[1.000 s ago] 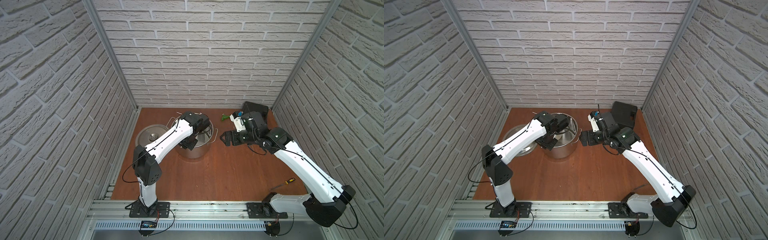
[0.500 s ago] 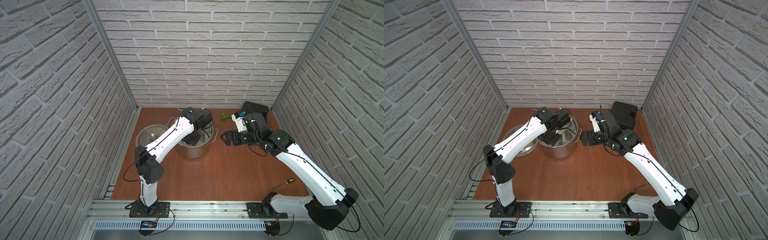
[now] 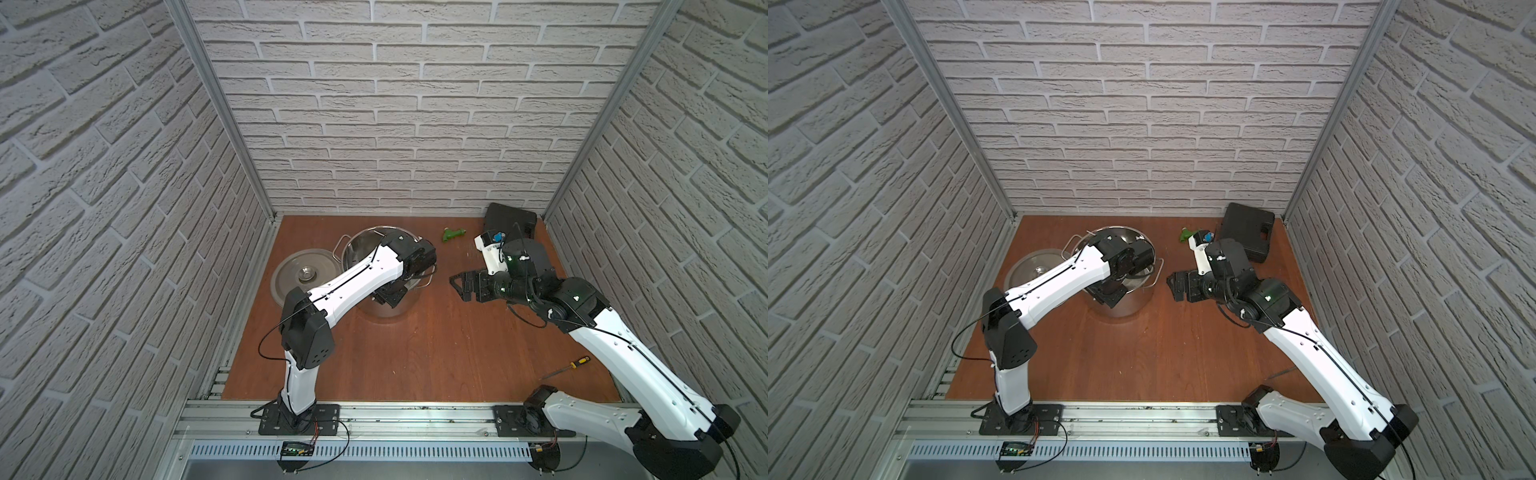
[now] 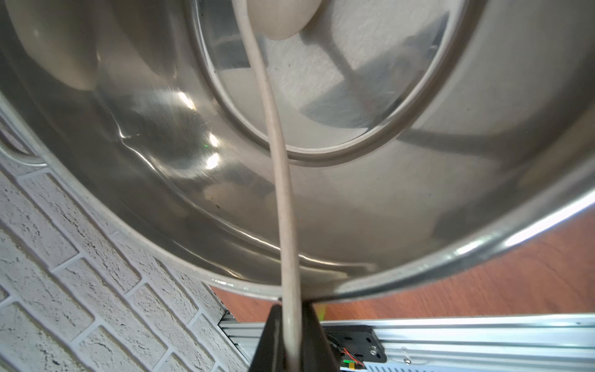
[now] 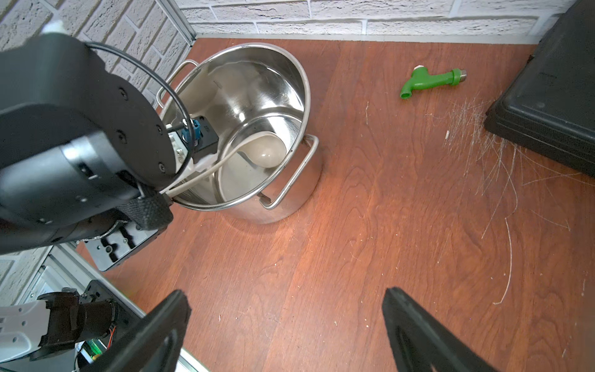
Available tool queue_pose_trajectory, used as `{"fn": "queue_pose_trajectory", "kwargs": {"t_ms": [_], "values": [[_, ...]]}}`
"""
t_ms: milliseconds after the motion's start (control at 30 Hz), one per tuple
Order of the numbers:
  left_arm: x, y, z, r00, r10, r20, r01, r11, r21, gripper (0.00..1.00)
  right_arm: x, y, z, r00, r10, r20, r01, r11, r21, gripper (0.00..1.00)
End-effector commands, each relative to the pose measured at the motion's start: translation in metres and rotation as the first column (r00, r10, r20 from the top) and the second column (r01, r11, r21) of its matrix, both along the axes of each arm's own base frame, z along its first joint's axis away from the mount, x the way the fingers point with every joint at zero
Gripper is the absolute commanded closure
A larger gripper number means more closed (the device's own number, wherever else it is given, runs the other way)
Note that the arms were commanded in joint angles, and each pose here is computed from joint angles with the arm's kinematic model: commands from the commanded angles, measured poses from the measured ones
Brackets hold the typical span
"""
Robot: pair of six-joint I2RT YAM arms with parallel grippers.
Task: Stir the soup with a spoon
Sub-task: Stir the soup in the pan with a stick.
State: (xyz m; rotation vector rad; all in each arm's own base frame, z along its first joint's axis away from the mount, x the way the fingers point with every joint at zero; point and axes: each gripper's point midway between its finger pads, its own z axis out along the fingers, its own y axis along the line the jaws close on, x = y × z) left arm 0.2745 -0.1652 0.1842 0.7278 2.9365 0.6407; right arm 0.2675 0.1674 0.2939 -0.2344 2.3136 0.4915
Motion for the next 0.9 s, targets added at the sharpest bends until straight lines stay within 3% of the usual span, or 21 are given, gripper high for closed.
{"fn": "queue_pose_trajectory", "kwargs": {"t_ms": [0, 333, 633, 867], "values": [[-0.016, 0.034, 0.016, 0.999, 0.041, -0.007, -0.040, 0.997, 0.064, 1.00, 0.002, 0.007, 0.009, 0.999, 0.007, 0.039, -0.009, 0.999, 0.044, 0.03], [0.003, 0.058, 0.026, 0.994, 0.101, 0.031, -0.102, 0.993, 0.058, 1.00, 0.008, 0.008, 0.005, 0.999, 0.009, 0.034, -0.009, 1.000, 0.020, 0.03], [0.037, 0.033, 0.025, 0.995, 0.084, 0.050, -0.084, 0.996, 0.002, 1.00, 0.020, 0.018, 0.010, 0.999, 0.031, 0.033, -0.031, 0.999, 0.008, 0.03], [0.034, -0.001, 0.022, 1.000, 0.016, 0.020, -0.015, 0.999, -0.049, 1.00, 0.022, 0.018, 0.015, 0.998, 0.037, 0.045, -0.037, 0.999, 0.004, 0.03]]}}
